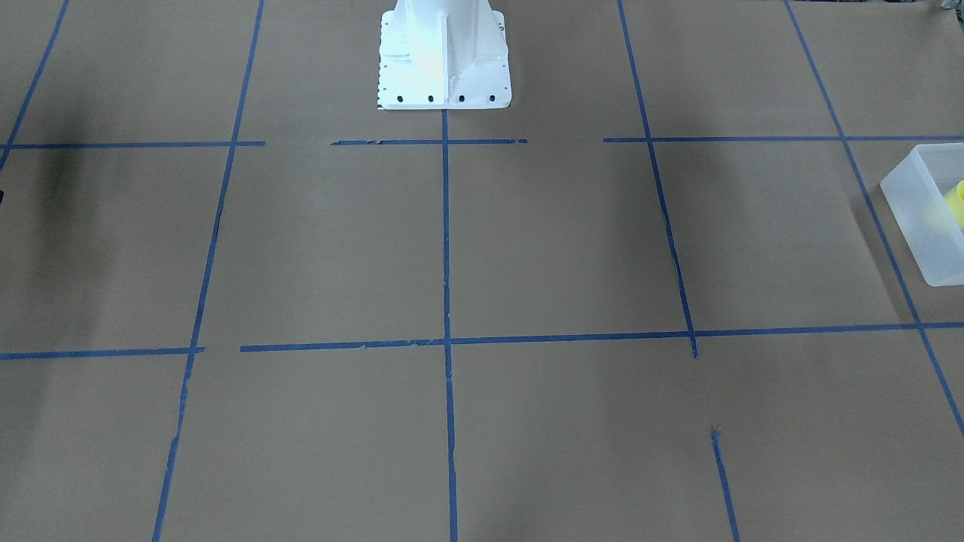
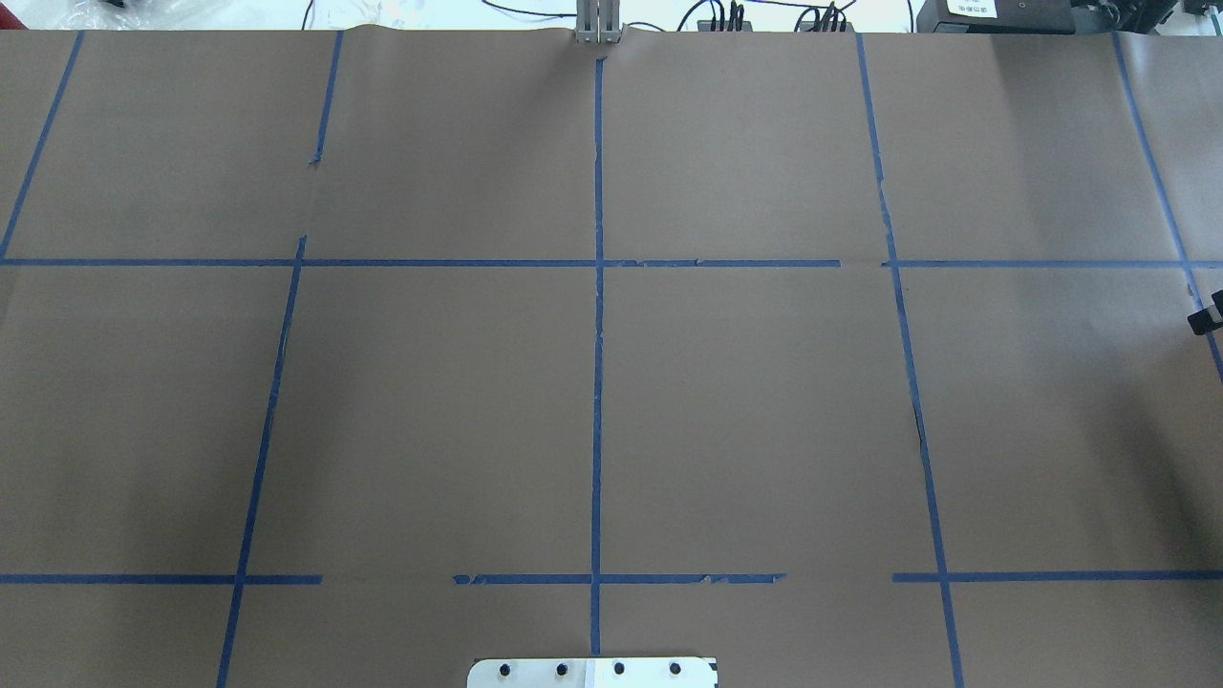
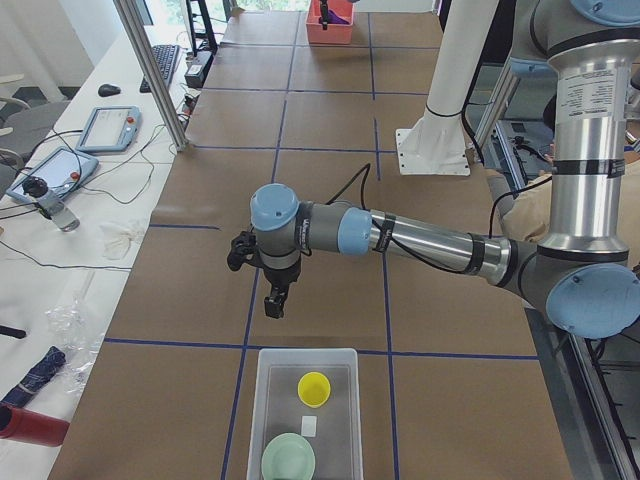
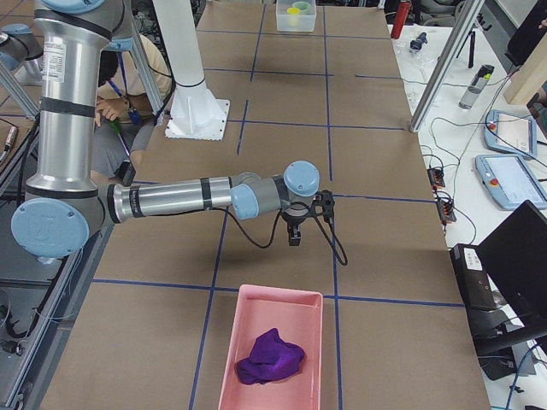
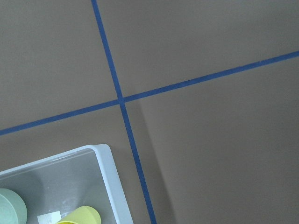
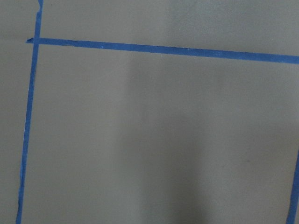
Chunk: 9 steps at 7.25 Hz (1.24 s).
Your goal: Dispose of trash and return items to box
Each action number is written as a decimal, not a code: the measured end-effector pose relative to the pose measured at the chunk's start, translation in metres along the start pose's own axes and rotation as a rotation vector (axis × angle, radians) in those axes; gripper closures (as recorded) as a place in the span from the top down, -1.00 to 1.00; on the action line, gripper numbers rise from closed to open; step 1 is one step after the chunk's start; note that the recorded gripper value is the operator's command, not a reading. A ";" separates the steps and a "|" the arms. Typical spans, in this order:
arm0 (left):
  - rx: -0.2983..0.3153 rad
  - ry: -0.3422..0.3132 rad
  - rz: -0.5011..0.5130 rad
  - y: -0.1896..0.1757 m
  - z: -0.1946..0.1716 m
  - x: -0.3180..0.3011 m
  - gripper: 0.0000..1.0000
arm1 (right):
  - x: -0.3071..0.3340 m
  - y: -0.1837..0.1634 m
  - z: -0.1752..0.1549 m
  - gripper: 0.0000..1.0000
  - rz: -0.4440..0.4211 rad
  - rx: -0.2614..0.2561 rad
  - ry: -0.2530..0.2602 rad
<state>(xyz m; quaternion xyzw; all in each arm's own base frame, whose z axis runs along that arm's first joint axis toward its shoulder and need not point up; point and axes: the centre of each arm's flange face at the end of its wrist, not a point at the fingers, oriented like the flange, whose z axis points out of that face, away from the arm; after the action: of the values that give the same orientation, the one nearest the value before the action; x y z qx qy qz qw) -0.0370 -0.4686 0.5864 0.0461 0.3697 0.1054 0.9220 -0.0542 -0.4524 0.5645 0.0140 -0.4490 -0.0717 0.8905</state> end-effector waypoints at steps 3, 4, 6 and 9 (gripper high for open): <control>-0.010 0.002 -0.006 0.002 0.007 -0.006 1.00 | 0.015 -0.014 -0.032 1.00 -0.087 -0.009 0.028; -0.009 0.002 -0.005 0.002 0.006 -0.006 1.00 | 0.021 -0.015 -0.043 1.00 -0.121 -0.016 0.049; -0.001 0.001 0.003 0.001 0.003 -0.003 1.00 | 0.041 -0.010 -0.066 1.00 -0.162 -0.033 0.087; 0.023 -0.001 0.023 -0.005 -0.004 0.003 1.00 | 0.055 -0.006 -0.078 1.00 -0.172 -0.032 0.106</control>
<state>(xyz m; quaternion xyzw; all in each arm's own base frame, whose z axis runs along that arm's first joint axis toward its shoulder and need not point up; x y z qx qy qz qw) -0.0371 -0.4730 0.5808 0.0610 0.3697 0.1118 0.9204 0.0399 -0.4689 0.5611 0.0421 -0.3973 -0.1541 0.9037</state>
